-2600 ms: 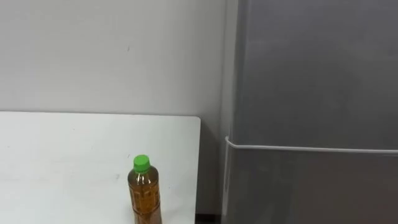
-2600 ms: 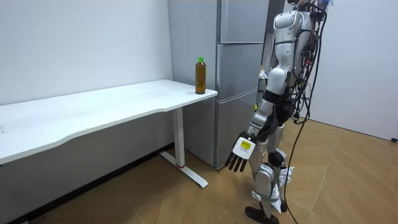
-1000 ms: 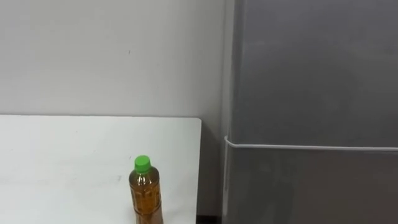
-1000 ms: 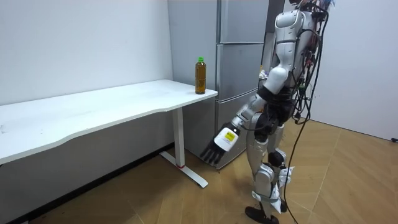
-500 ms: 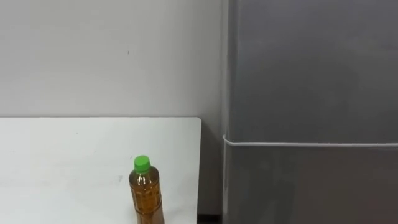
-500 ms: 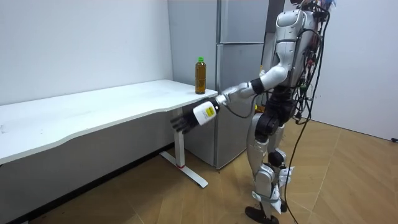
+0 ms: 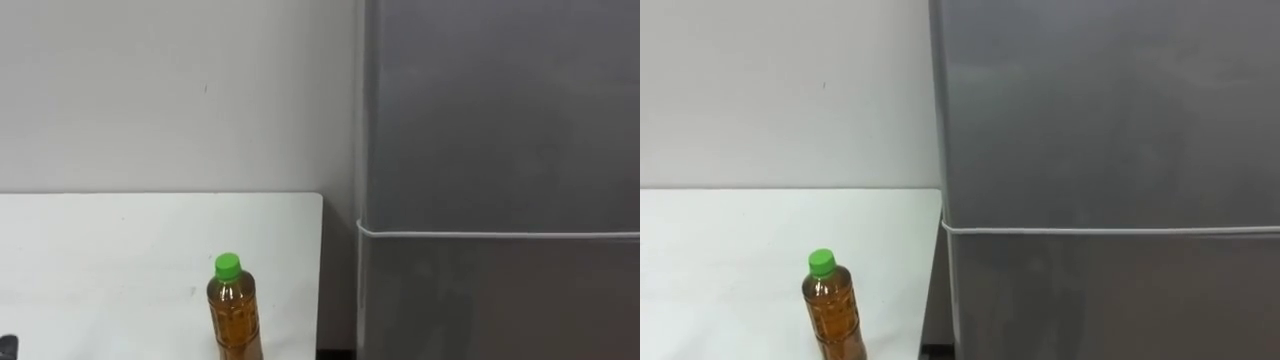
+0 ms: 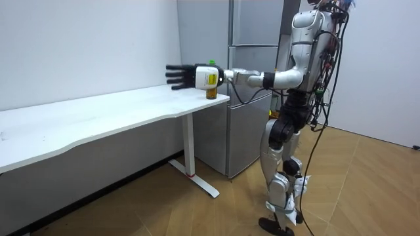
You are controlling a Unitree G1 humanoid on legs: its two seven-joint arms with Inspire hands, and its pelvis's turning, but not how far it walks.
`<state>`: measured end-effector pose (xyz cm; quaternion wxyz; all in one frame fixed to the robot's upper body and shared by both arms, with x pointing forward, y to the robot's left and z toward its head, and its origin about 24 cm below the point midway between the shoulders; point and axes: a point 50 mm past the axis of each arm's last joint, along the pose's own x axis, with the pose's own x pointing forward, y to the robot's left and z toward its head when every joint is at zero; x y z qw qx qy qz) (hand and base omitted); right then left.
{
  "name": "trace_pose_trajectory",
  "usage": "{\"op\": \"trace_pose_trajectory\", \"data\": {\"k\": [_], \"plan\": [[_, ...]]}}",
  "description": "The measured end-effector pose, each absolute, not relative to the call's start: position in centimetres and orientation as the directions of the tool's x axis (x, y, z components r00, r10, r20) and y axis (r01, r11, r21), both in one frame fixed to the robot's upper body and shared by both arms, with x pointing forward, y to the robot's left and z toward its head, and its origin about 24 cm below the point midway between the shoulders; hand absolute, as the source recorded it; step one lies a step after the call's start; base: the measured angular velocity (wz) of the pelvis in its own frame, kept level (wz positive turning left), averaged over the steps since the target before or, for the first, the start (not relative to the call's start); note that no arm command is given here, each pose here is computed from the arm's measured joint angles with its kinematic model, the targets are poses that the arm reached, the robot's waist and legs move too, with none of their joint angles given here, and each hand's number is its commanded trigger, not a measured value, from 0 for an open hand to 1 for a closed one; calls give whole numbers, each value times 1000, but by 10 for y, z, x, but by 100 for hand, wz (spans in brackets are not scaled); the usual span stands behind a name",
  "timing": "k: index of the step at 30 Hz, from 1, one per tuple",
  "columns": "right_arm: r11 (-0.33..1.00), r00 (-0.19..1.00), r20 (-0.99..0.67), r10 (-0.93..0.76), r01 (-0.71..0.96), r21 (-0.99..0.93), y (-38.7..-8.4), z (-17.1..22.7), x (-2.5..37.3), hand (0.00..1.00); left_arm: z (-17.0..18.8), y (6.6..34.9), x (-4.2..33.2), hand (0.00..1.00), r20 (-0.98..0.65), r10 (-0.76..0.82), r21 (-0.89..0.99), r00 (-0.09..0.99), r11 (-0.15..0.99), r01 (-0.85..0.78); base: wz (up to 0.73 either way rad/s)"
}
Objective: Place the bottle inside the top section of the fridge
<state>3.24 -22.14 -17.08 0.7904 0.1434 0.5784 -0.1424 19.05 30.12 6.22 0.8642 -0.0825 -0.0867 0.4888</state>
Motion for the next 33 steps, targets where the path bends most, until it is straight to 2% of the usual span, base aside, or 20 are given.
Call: {"op": "trace_pose_trajectory", "data": {"k": [8, 15, 25, 33], "plan": [[918, 289, -956, -52, 391, 68, -219, -171, 32, 0, 112, 291, 193, 0, 272, 796, -291, 541, 604, -742, 0], [915, 277, -960, -41, 396, 75, -220, -171, 33, 0, 128, 284, 209, 0, 302, 718, -297, 627, 696, -654, 0], [906, 269, -963, -25, 414, 93, -222, -171, 37, 0, 175, 277, 228, 0, 430, 644, -377, 633, 765, -523, -3], [893, 242, -970, -10, 438, 100, -220, -172, 35, 0, 200, 264, 232, 0, 522, 517, -337, 678, 856, -392, -1]]}}
